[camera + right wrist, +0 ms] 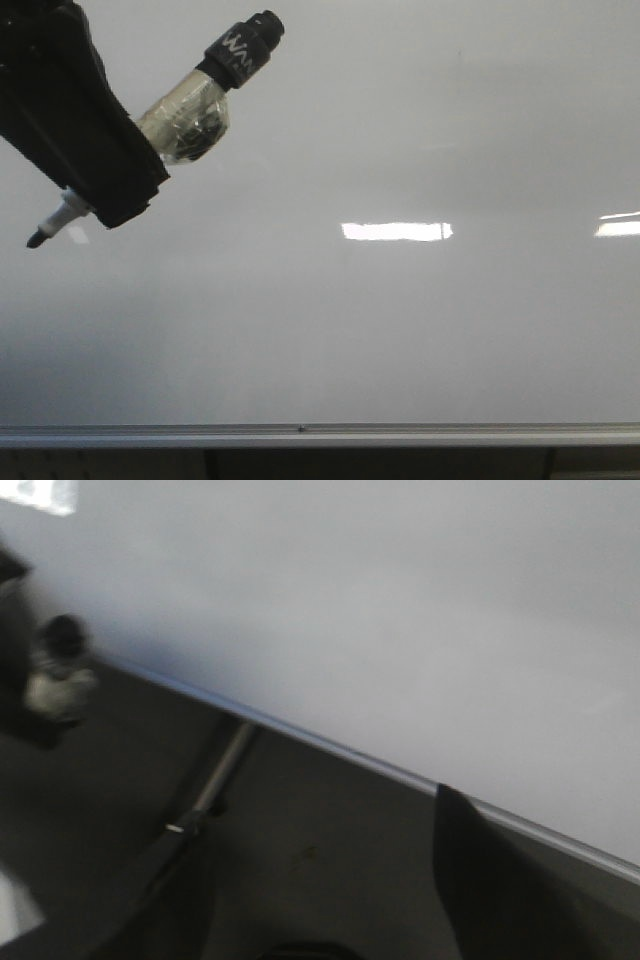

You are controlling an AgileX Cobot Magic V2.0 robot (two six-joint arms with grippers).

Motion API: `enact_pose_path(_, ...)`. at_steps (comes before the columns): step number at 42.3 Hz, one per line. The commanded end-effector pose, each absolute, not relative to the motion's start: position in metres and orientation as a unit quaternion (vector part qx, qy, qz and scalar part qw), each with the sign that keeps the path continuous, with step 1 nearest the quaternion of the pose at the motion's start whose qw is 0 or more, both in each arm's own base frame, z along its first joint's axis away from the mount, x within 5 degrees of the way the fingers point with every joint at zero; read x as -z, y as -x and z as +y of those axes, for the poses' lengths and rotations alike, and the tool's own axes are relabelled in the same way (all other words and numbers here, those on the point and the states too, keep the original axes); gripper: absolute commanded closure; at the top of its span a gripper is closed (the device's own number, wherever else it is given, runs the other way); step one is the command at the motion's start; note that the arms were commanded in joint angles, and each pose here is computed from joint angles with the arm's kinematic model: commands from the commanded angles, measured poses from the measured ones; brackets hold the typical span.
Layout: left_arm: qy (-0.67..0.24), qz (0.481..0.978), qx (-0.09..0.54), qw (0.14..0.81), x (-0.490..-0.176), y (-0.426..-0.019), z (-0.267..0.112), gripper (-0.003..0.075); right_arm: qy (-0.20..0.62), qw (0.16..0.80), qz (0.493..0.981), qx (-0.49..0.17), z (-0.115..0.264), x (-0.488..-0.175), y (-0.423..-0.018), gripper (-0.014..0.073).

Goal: Write number 1 on whiteboard

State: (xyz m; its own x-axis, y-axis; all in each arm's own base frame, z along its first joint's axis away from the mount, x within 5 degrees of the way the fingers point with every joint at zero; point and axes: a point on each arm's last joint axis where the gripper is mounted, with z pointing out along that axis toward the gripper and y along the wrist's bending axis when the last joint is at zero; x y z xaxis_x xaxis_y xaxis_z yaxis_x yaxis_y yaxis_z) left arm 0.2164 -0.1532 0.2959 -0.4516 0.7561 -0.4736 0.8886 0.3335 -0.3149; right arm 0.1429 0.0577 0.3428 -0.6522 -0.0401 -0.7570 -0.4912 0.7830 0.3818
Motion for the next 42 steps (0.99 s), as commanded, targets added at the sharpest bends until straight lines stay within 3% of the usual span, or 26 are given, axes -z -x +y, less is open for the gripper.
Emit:
enact_pose_path(1,-0.52,0.788,0.303,0.132,-0.317,-0.205,-0.157,0.074,0.221,0.373,0.819,-0.375,0.073,-0.365,-0.157,0.0098)
enact_pose_path(10,-0.562,0.758,0.308,0.121,-0.317,-0.19,-0.175,0.074,0.266,0.275,0.796,-0.469,0.086,-0.369,-0.193,0.0098)
enact_pose_path(20,-0.593,0.734,0.312,0.11,-0.317,-0.176,-0.189,0.074,0.325,0.211,0.783,-0.487,0.123,-0.359,-0.21,0.0098)
enact_pose_path(37,-0.596,0.731,0.311,0.112,-0.317,-0.176,-0.189,0.074,0.384,0.136,0.759,-0.508,0.169,-0.343,-0.198,0.0098)
enact_pose_path(42,-0.596,0.731,0.311,0.112,-0.317,-0.176,-0.189,0.074,0.383,0.127,0.758,-0.513,0.173,-0.34,-0.199,0.0156)
